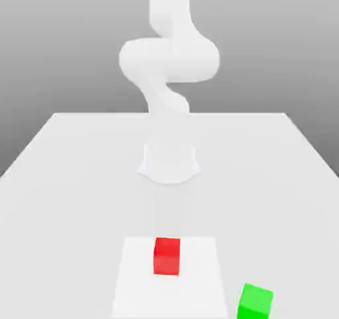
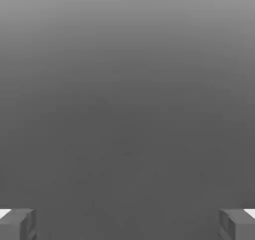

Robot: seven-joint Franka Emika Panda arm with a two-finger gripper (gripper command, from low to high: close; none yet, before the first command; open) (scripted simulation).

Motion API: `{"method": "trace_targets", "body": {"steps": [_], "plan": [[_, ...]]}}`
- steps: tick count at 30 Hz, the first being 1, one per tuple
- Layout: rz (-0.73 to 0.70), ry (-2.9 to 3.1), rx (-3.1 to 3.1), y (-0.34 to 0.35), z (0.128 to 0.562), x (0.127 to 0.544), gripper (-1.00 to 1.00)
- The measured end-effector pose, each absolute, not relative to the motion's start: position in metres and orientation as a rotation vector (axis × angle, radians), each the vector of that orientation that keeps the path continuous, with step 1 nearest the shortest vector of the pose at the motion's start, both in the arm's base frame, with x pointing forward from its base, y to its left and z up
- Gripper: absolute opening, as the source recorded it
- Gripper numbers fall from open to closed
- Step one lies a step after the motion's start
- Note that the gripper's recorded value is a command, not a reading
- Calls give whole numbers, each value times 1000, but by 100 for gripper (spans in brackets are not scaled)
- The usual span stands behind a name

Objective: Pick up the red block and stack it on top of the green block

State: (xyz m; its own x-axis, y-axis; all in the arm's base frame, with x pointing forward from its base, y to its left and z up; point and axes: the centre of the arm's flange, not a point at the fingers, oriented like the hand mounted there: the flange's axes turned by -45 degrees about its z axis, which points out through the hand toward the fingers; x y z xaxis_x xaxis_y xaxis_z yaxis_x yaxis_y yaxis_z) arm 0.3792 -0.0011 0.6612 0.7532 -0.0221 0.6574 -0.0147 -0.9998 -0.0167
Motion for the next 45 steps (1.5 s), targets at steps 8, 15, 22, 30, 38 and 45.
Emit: {"method": "trace_targets", "body": {"steps": [8,15,22,30,38,45], "plan": [[-644,68,-3055,-3,464,444,0],[-256,101,-3118,-3,302,426,0],[-6,122,-3139,-4,187,387,0],[-1,123,-3139,-4,148,384,-100],[0,122,-3140,-4,190,385,-100],[0,-280,-3134,57,225,436,-100]]}}
